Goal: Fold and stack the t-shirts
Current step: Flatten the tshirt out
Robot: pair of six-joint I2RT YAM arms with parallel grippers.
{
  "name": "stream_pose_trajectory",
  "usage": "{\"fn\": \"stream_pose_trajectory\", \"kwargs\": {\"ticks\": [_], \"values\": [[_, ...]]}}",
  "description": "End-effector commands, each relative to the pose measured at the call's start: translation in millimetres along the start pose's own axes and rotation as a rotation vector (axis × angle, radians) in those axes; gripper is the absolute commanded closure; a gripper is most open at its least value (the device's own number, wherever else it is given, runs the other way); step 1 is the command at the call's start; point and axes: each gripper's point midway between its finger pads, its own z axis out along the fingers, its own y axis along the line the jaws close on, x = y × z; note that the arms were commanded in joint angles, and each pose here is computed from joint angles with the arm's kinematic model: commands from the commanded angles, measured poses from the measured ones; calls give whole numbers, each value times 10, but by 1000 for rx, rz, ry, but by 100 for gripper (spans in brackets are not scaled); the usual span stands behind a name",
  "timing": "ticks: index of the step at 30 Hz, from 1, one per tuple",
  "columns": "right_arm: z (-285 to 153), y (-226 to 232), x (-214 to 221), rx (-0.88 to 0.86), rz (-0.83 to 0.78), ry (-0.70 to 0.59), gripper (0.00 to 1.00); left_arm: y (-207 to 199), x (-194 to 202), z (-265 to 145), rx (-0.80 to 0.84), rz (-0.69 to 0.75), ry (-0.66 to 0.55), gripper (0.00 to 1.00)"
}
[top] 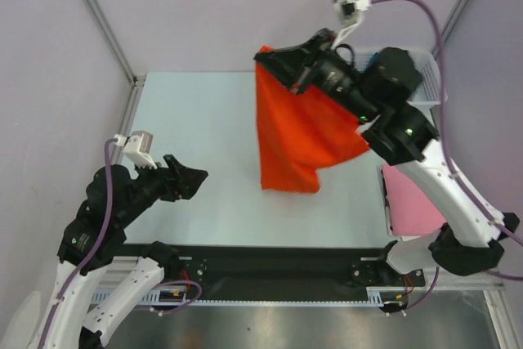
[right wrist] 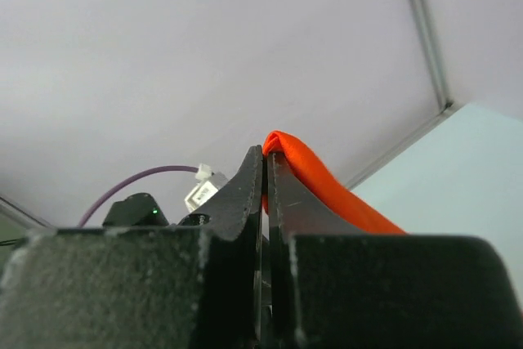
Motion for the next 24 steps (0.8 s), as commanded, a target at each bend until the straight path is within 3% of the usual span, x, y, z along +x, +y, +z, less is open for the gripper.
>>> {"fn": "stream_pose_trajectory", "kwargs": {"ticks": [1,3,6,11,14,15,16,17,18,21,22,23,24], "values": [[220,157,48,-78,79,-6,100,49,-107,-204,-51,-13,-51,19],[268,388,-109,-186,185,-67,100,82,-142,-300,-70,-11,-82,19],[374,764,-219,-287,205,-83,100,143,-221,-435,-109,-11,-137,18],[332,716,-291,-246,219,-88,100,224,-329,-581,-160,-9,-205,18],[202,336,-218,-110,210,-61,100,250,-360,-609,-178,-9,-221,17],[132,130,-246,-52,206,-70,100,267,-356,-596,-186,-9,-219,17],[114,-242,73,41,231,-9,100,273,-357,-573,-191,-7,-214,17],[-100,-292,-6,70,274,-23,100,269,-372,-557,-190,-3,-216,17],[-233,-650,-40,162,287,-40,100,274,-356,-527,-190,-1,-207,17],[-783,-1244,496,341,366,126,100,261,-357,-407,-185,7,-185,17],[-1003,-1529,495,430,363,128,100,259,-358,-379,-183,11,-182,17],[-1272,-1830,813,541,409,211,100,246,-378,-317,-180,11,-179,17],[-1440,-1866,913,536,386,265,97,253,-347,-257,-178,11,-163,17]]}}
